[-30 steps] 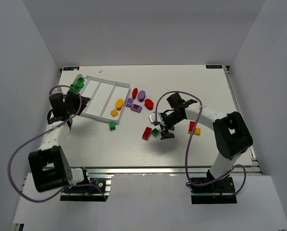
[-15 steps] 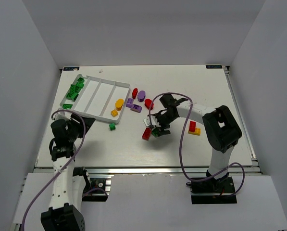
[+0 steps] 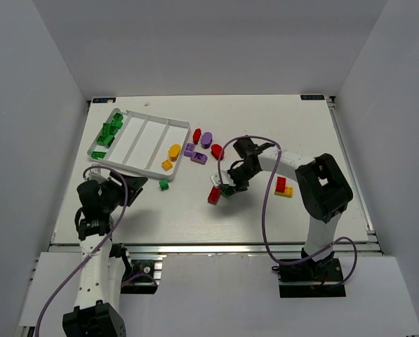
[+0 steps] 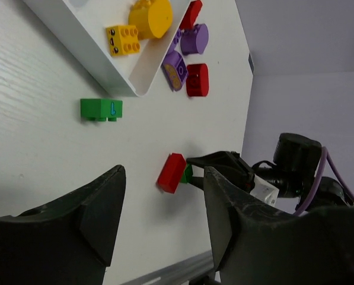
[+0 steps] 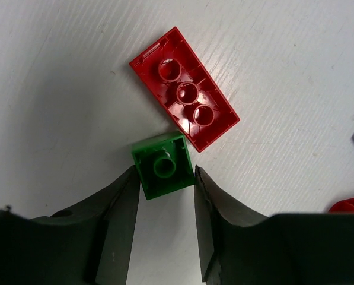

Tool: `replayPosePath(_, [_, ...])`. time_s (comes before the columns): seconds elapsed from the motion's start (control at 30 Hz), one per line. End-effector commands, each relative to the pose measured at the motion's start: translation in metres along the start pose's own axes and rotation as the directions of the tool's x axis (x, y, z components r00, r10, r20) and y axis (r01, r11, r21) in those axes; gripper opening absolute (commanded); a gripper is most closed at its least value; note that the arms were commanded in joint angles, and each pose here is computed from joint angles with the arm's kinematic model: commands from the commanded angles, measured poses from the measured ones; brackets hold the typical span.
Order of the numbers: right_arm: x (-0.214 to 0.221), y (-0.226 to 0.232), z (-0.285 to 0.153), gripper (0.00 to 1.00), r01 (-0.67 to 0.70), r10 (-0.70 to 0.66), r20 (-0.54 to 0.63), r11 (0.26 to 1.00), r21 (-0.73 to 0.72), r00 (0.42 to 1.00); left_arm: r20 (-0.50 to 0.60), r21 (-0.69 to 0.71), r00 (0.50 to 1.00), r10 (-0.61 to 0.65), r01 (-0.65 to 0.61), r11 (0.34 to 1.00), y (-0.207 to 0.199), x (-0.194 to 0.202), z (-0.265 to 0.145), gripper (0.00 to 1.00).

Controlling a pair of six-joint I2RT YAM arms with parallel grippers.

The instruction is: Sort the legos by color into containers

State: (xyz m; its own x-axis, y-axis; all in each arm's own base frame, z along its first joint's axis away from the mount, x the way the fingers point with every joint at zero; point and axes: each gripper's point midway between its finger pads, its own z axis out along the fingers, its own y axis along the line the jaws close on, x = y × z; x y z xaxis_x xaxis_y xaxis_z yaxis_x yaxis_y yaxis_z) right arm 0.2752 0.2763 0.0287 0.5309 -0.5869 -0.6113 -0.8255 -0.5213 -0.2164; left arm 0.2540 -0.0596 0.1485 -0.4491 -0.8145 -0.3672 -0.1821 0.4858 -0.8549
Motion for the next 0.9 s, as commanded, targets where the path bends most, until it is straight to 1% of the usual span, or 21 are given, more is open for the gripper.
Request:
replayPosePath(0.0, [-0.005,0.011,-0.004,0.21,-0.020,0.020,0.002,0.999,-0.033,1.000,-0.097,0.098,0.995,-0.027,0.036,0.995,-0.013,0.020,-0.001,0.65])
replayPosePath(0.13, [-0.021,0.016,-0.018,0.16,-0.044,0.044,0.029,0.999,-0.007,0.999,-0.168,0.137,0.985,-0.043,0.066,0.988,-0.021,0.040,0.001,0.66])
replayPosePath(0.17, [-0.030,0.015,-0.025,0.16,-0.066,0.065,0.046,0.998,0.016,0.997,-0.188,0.172,0.982,-0.019,0.052,0.984,-0.029,0.047,0.001,0.66])
replayPosePath(0.27, [-0.059,0.006,-0.039,0.14,-0.125,0.116,0.138,0.990,0.060,0.984,-0.196,0.222,0.981,-0.010,0.054,0.973,-0.042,0.056,0.006,0.66])
replayPosePath(0.3, [-0.073,0.002,-0.044,0.14,-0.191,0.176,0.193,0.980,0.059,0.965,-0.247,0.236,0.969,0.008,0.052,0.970,-0.047,0.072,0.007,0.67])
replayPosePath(0.33, [-0.081,-0.001,-0.047,0.14,-0.219,0.200,0.219,0.974,0.062,0.955,-0.249,0.234,0.969,-0.002,0.062,0.970,-0.049,0.075,0.010,0.67])
replayPosePath(0.37, [-0.090,-0.009,-0.052,0.14,-0.228,0.201,0.249,0.970,0.085,0.948,-0.269,0.272,0.963,0.026,0.050,0.961,-0.059,0.083,0.010,0.67])
replayPosePath(0.4, [-0.102,-0.010,-0.052,0.14,-0.281,0.252,0.277,0.957,0.069,0.927,-0.277,0.279,0.960,0.033,0.048,0.959,-0.061,0.087,0.012,0.67])
replayPosePath(0.43, [-0.110,-0.015,-0.053,0.14,-0.287,0.254,0.293,0.955,0.077,0.922,-0.286,0.258,0.958,0.025,0.052,0.965,-0.058,0.090,0.018,0.67])
replayPosePath(0.47, [-0.116,-0.022,-0.054,0.14,-0.286,0.246,0.307,0.954,0.093,0.919,-0.303,0.288,0.952,0.053,0.039,0.957,-0.068,0.096,0.019,0.67])
replayPosePath(0.5, [-0.125,-0.023,-0.052,0.14,-0.292,0.252,0.315,0.953,0.086,0.915,-0.312,0.294,0.948,0.060,0.036,0.955,-0.072,0.099,0.021,0.66])
replayPosePath(0.53, [-0.132,-0.025,-0.052,0.14,-0.321,0.280,0.328,0.944,0.078,0.902,-0.334,0.270,0.941,0.054,0.040,0.962,-0.068,0.104,0.027,0.66])
replayPosePath(0.6, [-0.145,-0.032,-0.048,0.14,-0.322,0.275,0.346,0.943,0.085,0.897,-0.348,0.302,0.934,0.087,0.023,0.953,-0.080,0.110,0.031,0.65])
replayPosePath(0.63, [-0.149,-0.033,-0.046,0.14,-0.348,0.300,0.353,0.934,0.077,0.886,-0.356,0.302,0.930,0.093,0.020,0.953,-0.082,0.113,0.034,0.65])
replayPosePath(0.87, [-0.171,-0.047,-0.036,0.14,-0.349,0.293,0.369,0.932,0.093,0.882,-0.396,0.335,0.908,0.138,0.003,0.942,-0.099,0.130,0.046,0.63])
